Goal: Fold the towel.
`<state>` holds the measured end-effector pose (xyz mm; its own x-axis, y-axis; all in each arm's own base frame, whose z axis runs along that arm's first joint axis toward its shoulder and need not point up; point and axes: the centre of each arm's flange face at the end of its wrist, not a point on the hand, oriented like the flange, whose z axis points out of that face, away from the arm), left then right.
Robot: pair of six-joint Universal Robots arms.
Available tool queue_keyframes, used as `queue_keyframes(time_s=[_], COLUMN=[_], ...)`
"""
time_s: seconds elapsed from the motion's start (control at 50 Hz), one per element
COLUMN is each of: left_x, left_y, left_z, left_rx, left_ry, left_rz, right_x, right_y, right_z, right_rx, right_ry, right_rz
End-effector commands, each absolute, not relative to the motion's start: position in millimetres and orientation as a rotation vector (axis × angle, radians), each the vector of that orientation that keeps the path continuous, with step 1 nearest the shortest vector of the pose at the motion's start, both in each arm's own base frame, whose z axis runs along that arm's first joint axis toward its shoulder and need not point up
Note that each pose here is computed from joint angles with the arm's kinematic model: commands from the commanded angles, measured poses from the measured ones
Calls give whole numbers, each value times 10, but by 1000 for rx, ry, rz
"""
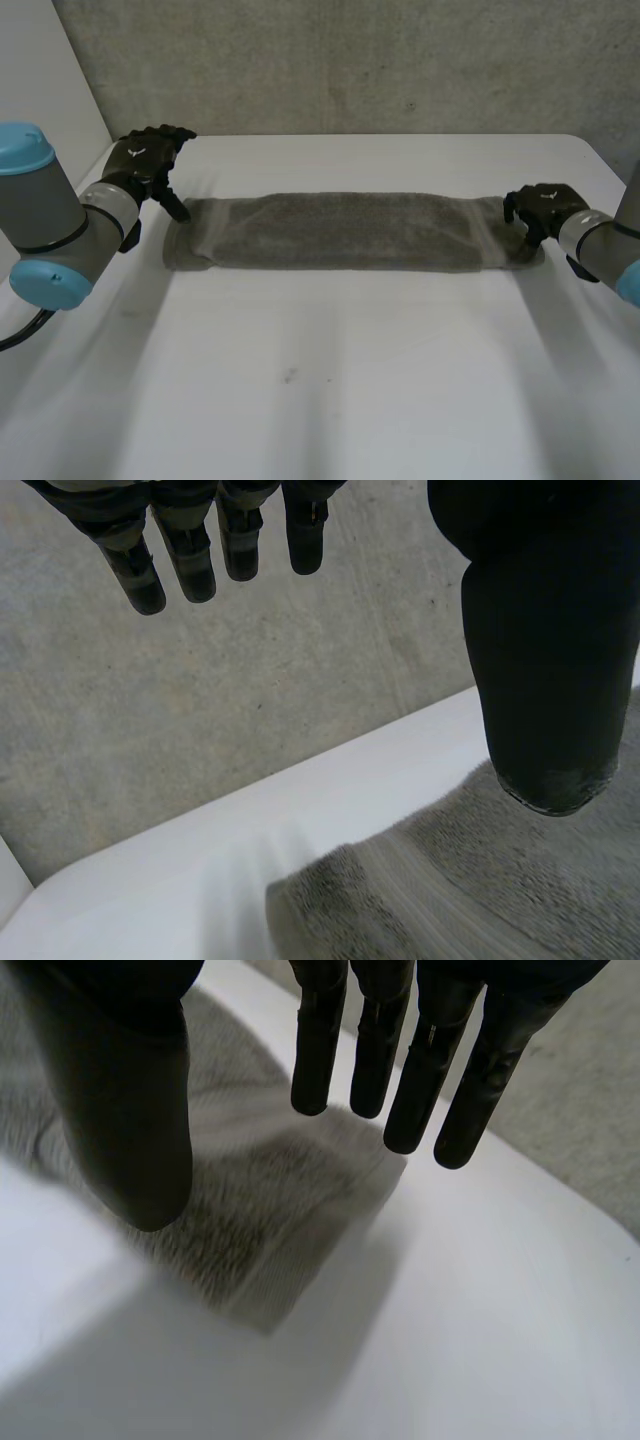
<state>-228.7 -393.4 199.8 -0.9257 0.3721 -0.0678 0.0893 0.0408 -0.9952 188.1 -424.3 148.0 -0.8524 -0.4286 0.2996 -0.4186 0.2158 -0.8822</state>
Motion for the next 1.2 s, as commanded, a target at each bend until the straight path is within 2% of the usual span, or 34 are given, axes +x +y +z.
queue_keyframes(time_s=[0.02,0.14,0.28,0.38,0.4,0.48,0.62,0.66,0.7,0.72,0.76,0.78,0.8,0.82,0.86,0.88,0.92,0.94,0.98,1.04,1.08,1.1,1.14,1.2], left_x=[-2287,-2285,-2289,-2274,-2274,-2256,-2224,-2217,-2213,-2213,-2211,-2215,-2214,-2214,-2218,-2218,-2234,-2234,-2238,-2244,-2242,-2242,-2236,-2238], left_y=[-3897,-3894,-3880,-3833,-3833,-3798,-3769,-3766,-3745,-3745,-3733,-3721,-3715,-3715,-3702,-3702,-3689,-3689,-3686,-3680,-3667,-3667,-3667,-3674], left_z=[1934,1923,1922,1951,1951,1975,1996,2007,2007,2007,2009,2008,2012,2012,2018,2018,2013,2013,2013,2009,1984,1984,1977,1966], left_rx=[-478,-476,-478,-478,-478,-476,-470,-469,-469,-469,-469,-470,-470,-470,-472,-472,-476,-476,-477,-478,-480,-480,-478,-473], left_ry=[-2120,-2123,-2125,-2126,-2126,-2127,-2133,-2132,-2135,-2135,-2137,-2137,-2137,-2137,-2136,-2136,-2135,-2135,-2135,-2135,-2142,-2142,-2144,-2137], left_rz=[1963,1962,1958,1956,1956,1957,1959,1961,1958,1958,1956,1954,1954,1954,1953,1953,1949,1949,1949,1946,1937,1937,1936,1940], right_x=[1836,1755,1576,1061,1059,720,745,876,1490,1493,2095,2098,2366,2368,2958,2961,3567,3570,3994,4133,4287,4288,4364,4403], right_y=[-4304,-4417,-4569,-4713,-4713,-4789,-4840,-4834,-4725,-4724,-4552,-4551,-4450,-4449,-4171,-4170,-3788,-3785,-3413,-3262,-3074,-3073,-2955,-2884], right_z=[1204,1095,1211,1431,1431,1551,1958,2081,2294,2295,2422,2422,2439,2439,2342,2341,2162,2161,1936,1782,1511,1509,1309,1242], right_rx=[-899,-883,-830,-767,-767,-881,-949,-953,-1034,-1035,-1119,-1120,-1161,-1162,-1260,-1261,-1374,-1374,-1467,-1506,-1559,-1559,-1590,-1605], right_ry=[2468,2464,2468,2594,2594,2685,2598,2536,2319,2318,2125,2124,2044,2043,1891,1890,1717,1716,1590,1555,1522,1521,1518,1509], right_rz=[-1751,-1798,-1922,-2045,-2045,-2130,-2299,-2343,-2399,-2399,-2417,-2417,-2411,-2411,-2344,-2344,-2236,-2235,-2115,-2051,-1950,-1950,-1884,-1855])
